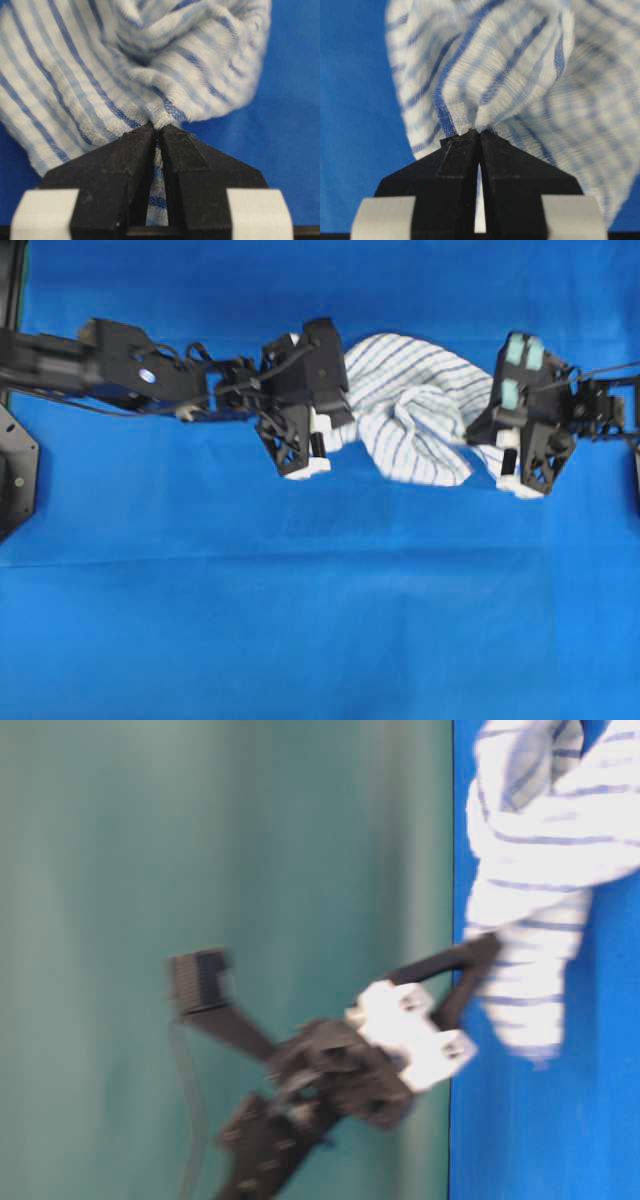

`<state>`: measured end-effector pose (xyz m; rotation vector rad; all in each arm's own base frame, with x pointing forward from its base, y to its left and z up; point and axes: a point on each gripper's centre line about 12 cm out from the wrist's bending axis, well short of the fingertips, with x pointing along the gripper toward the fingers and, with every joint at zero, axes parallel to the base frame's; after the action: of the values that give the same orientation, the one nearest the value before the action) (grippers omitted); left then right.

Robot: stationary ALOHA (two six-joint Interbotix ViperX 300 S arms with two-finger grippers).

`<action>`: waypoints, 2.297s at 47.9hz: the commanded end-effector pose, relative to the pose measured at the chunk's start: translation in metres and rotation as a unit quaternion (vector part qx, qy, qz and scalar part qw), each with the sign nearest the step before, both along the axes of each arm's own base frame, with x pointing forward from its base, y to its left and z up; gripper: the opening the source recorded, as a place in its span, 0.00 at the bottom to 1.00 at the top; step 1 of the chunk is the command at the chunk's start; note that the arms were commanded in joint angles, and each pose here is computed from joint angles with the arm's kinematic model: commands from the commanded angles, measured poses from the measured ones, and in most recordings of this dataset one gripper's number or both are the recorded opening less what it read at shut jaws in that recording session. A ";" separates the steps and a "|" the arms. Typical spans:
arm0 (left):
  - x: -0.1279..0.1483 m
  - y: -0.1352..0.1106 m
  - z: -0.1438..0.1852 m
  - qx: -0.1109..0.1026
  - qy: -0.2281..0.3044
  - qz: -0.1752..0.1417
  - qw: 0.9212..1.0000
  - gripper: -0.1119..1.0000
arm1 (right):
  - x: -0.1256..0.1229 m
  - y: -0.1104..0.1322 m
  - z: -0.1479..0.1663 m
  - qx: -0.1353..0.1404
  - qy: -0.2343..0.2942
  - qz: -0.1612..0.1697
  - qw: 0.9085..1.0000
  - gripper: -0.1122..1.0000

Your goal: Lift the towel with both arms.

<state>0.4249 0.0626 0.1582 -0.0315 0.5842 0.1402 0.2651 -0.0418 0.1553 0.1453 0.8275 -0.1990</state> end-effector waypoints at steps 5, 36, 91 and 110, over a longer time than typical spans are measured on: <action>-0.016 -0.001 0.062 0.005 -0.031 0.000 1.000 0.12 | 0.002 -0.002 0.056 -0.016 -0.046 -0.003 0.999 0.10; -0.109 0.002 0.199 0.019 -0.102 0.023 0.994 0.12 | 0.010 -0.031 0.206 -0.141 -0.134 -0.023 0.981 0.10; -0.146 -0.007 0.247 0.056 -0.148 0.009 0.987 0.55 | 0.021 -0.035 0.254 -0.167 -0.165 -0.023 0.972 0.58; -0.141 -0.020 0.204 0.045 -0.111 -0.016 0.993 0.90 | 0.026 -0.027 0.204 -0.126 -0.120 -0.014 0.985 0.64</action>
<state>0.2796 0.0478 0.3660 0.0479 0.3642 0.1494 0.2877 -0.0739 0.3649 -0.0676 0.5585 -0.3276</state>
